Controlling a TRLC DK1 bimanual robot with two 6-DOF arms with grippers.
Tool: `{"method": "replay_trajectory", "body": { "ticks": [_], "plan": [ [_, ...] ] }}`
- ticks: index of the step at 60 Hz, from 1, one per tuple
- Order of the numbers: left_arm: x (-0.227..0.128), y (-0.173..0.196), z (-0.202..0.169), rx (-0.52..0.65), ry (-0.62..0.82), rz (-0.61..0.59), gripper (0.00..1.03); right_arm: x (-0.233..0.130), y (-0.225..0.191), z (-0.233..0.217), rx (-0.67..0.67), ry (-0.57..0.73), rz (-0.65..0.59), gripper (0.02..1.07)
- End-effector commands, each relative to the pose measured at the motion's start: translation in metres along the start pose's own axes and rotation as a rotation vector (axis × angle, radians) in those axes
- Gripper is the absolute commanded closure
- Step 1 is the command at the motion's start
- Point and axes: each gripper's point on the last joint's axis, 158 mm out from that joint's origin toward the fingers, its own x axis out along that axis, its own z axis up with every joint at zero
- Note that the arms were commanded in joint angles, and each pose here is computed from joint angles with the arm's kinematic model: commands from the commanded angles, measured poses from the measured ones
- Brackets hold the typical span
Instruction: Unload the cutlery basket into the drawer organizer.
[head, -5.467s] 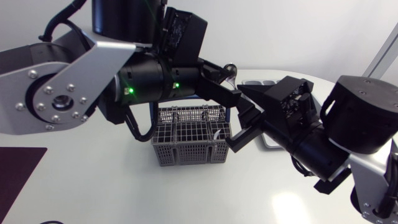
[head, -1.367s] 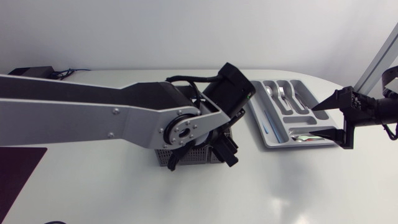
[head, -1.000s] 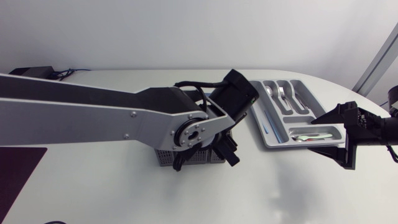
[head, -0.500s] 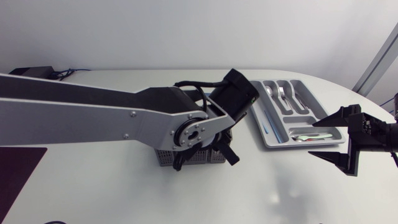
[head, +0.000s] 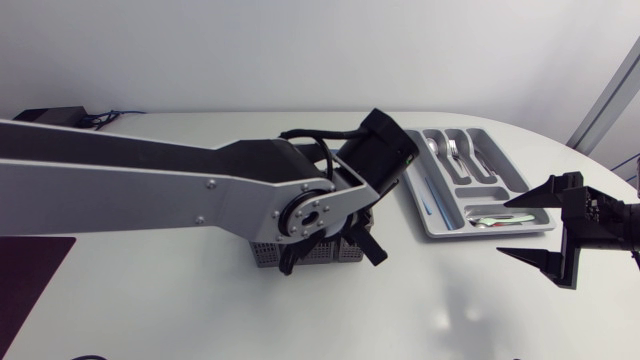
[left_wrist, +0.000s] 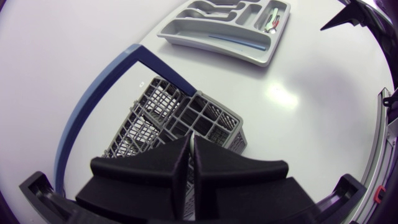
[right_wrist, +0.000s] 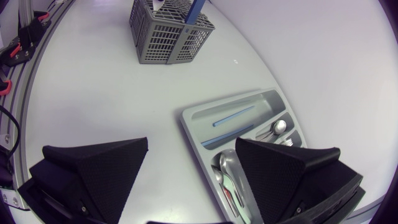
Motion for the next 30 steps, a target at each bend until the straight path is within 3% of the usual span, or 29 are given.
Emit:
{"method": "replay_trajectory", "body": {
  "ticks": [1, 30],
  "plan": [
    [-0.021, 0.006, 0.017, -0.025, -0.061, 0.006, 0.99, 0.001, 0.012, 0.001, -0.001, -0.013, 0.017, 0.06],
    [-0.062, 0.023, 0.038, -0.034, -0.161, 0.011, 0.99, -0.013, 0.023, 0.051, 0.096, -0.122, 0.022, 0.06]
  ]
}}
